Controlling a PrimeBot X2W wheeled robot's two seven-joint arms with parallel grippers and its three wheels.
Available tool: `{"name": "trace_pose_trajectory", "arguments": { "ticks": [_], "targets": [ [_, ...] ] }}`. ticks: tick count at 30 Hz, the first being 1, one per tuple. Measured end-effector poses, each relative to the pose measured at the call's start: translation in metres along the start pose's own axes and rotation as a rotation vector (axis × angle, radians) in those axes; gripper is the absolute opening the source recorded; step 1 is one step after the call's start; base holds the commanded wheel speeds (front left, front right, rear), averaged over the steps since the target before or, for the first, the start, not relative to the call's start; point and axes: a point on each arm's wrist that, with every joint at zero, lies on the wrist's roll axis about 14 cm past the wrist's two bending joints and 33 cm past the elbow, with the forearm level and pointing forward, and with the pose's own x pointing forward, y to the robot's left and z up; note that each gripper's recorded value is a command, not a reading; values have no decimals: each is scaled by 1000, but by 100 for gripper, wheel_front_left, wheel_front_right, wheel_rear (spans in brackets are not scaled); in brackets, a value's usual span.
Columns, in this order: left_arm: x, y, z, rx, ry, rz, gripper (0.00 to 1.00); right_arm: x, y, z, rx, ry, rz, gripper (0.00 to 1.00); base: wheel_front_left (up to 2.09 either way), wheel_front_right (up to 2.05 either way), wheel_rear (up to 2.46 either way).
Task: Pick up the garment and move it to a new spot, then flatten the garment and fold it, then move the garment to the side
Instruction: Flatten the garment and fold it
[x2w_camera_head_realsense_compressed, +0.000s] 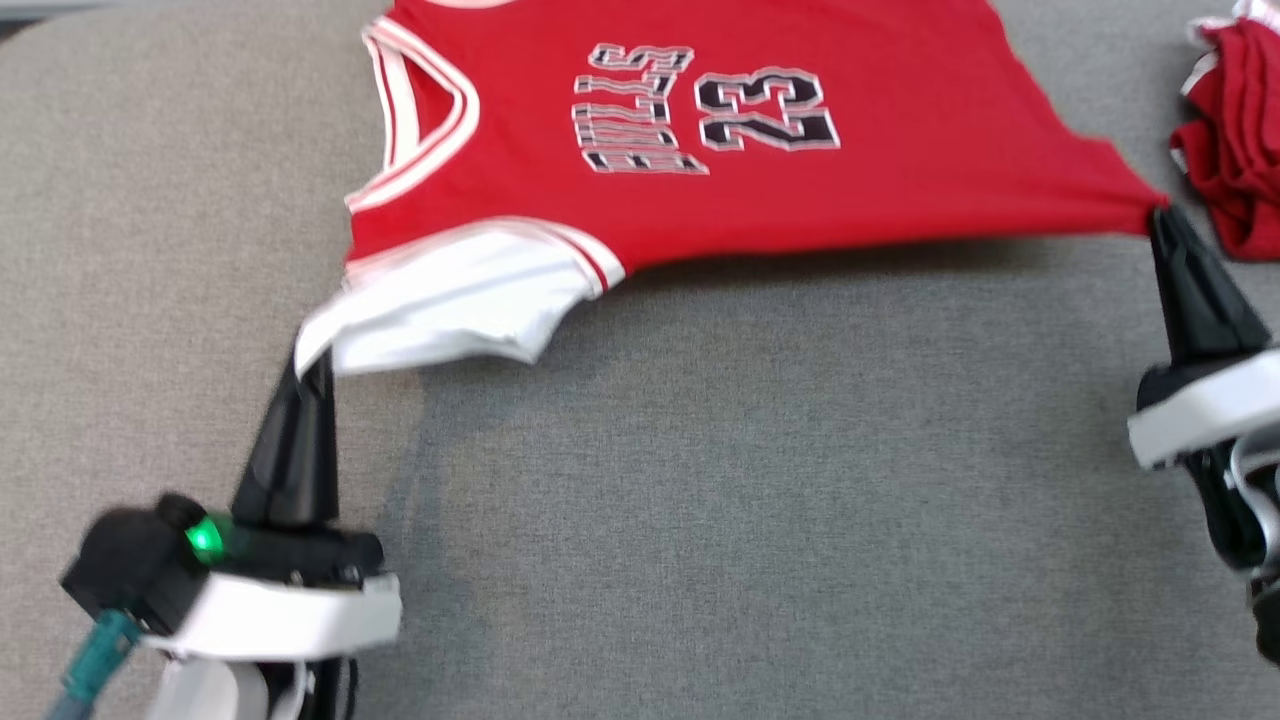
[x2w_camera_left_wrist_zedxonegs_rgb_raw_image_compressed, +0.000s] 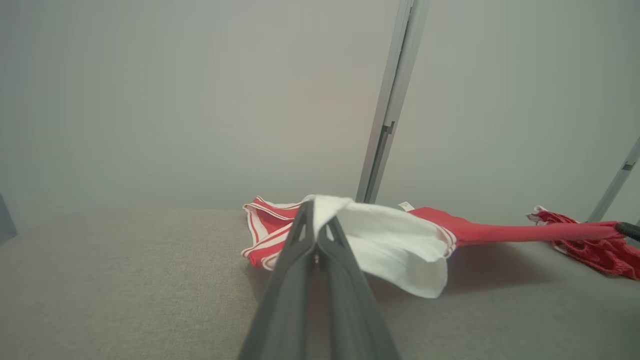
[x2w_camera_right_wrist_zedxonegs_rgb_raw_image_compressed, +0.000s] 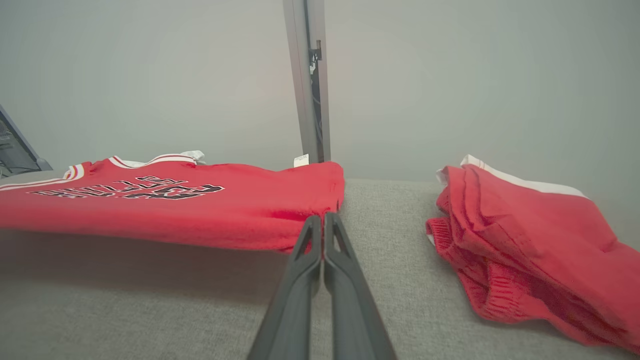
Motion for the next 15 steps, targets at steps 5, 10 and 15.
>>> {"name": "trace_pose_trajectory", "arguments": {
  "ticks": [5, 10, 15],
  "targets": [
    [-41, -6, -11, -22, 64, 25, 0, -42, 0, -13, 6, 40, -31, 0, 0, 0, 0],
    [-76, -5, -17, -24, 115, 53, 0, -87, 1, -32, 32, 84, -77, 0, 0, 0, 0],
    [-107, -14, -30, -10, 195, 20, 0, -130, 7, -55, 56, 143, -113, 0, 0, 0, 0]
  ]
}}
